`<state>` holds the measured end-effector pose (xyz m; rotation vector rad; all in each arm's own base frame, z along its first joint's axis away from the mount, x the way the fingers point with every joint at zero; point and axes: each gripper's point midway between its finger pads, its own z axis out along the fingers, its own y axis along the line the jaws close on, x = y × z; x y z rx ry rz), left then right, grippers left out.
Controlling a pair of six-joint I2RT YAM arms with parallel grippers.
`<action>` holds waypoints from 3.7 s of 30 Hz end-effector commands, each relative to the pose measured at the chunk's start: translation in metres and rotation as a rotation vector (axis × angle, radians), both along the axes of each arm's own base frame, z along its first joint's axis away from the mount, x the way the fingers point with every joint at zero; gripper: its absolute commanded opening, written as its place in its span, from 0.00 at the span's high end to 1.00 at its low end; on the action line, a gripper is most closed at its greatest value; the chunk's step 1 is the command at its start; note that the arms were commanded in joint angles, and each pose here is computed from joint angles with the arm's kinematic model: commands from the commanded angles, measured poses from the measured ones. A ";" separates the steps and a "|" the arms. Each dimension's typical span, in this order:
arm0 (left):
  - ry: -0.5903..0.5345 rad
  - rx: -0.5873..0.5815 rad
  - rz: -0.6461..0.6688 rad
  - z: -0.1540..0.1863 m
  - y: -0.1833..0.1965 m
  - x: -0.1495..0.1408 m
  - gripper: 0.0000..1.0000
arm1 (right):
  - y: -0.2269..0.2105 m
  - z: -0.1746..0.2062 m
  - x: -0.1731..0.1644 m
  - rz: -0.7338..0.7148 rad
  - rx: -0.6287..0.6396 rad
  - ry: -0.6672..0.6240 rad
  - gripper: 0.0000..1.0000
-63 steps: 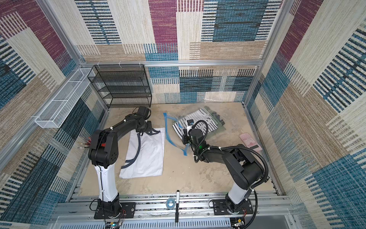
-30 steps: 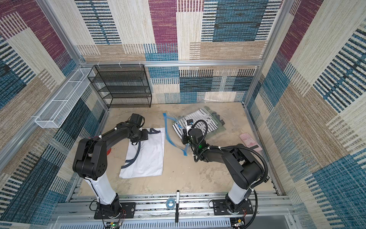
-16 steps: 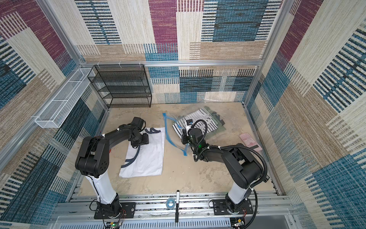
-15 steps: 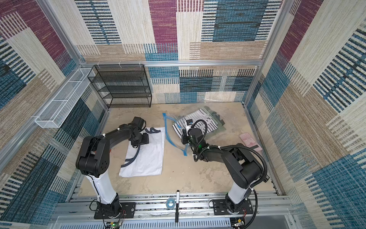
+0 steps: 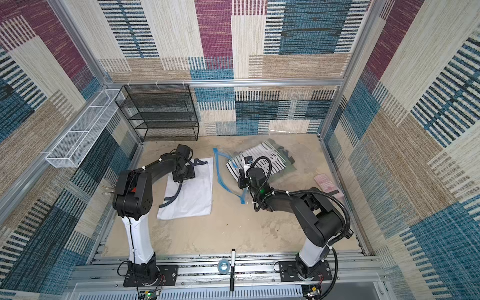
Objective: Take the tank top out of the vacuum bag
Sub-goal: Adjust the tank top at the center of the board, then take out the tank top from the vacuum bag.
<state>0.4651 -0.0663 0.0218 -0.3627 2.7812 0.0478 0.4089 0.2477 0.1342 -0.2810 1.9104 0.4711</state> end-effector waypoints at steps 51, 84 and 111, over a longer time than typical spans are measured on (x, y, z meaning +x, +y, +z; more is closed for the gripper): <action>-0.400 -0.511 -0.225 0.174 -0.057 -0.110 0.34 | 0.003 0.023 -0.005 0.033 0.038 -0.060 1.00; -0.210 -0.949 0.040 0.034 -0.251 -0.033 0.64 | 0.013 0.025 -0.014 0.113 0.046 -0.064 1.00; -0.258 -0.957 -0.045 0.055 -0.275 -0.024 0.70 | 0.016 0.015 -0.010 0.115 0.029 -0.034 1.00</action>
